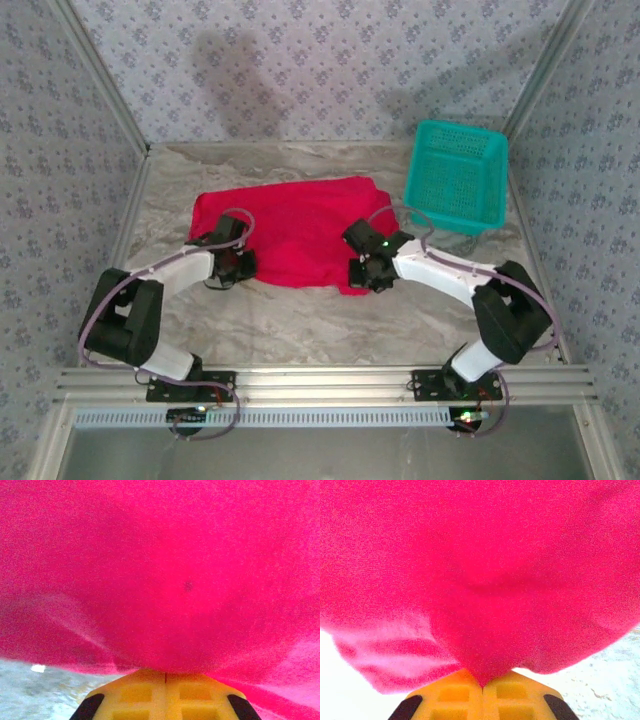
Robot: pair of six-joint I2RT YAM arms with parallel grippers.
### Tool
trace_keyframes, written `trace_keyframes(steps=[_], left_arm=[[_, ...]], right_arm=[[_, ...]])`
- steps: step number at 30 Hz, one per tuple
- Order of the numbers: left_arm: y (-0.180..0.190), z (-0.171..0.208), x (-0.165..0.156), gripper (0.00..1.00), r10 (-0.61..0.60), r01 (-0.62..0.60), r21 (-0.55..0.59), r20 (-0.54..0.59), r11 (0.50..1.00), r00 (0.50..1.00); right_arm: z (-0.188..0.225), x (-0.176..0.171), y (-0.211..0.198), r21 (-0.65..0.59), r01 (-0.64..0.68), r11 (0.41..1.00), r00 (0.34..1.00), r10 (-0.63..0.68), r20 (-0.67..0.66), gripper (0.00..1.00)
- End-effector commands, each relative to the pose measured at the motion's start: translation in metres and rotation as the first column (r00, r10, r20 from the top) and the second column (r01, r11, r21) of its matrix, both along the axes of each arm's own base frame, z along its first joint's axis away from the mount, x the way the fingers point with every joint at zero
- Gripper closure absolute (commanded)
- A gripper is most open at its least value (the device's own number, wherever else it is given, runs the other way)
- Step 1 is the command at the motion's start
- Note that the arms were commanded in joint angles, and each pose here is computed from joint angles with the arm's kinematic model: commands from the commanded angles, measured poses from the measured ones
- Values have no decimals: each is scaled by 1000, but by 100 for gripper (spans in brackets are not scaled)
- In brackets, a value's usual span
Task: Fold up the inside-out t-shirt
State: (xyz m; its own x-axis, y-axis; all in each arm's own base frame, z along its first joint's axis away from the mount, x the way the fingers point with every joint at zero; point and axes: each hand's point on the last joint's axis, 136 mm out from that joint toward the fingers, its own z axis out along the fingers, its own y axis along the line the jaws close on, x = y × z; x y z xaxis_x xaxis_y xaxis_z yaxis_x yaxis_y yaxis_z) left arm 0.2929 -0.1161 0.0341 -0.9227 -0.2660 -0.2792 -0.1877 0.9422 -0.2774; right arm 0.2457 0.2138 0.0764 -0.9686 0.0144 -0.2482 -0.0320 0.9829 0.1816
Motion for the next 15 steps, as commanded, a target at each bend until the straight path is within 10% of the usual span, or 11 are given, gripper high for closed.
trace_keyframes(steps=[1,9,15], left_arm=[[23,40,11,100,18,-22,58,69,998,997],[39,142,6,100,18,-39,80,243,996,970],[10,156,8,100,-46,32,53,284,998,958]], right_arm=[[55,-6,-22,-24,-9,1000,998,10,65,100],[168,-18,-48,148,-29,989,979,-2,205,100],[170,38,-60,239,42,970,968,-99,232,100]])
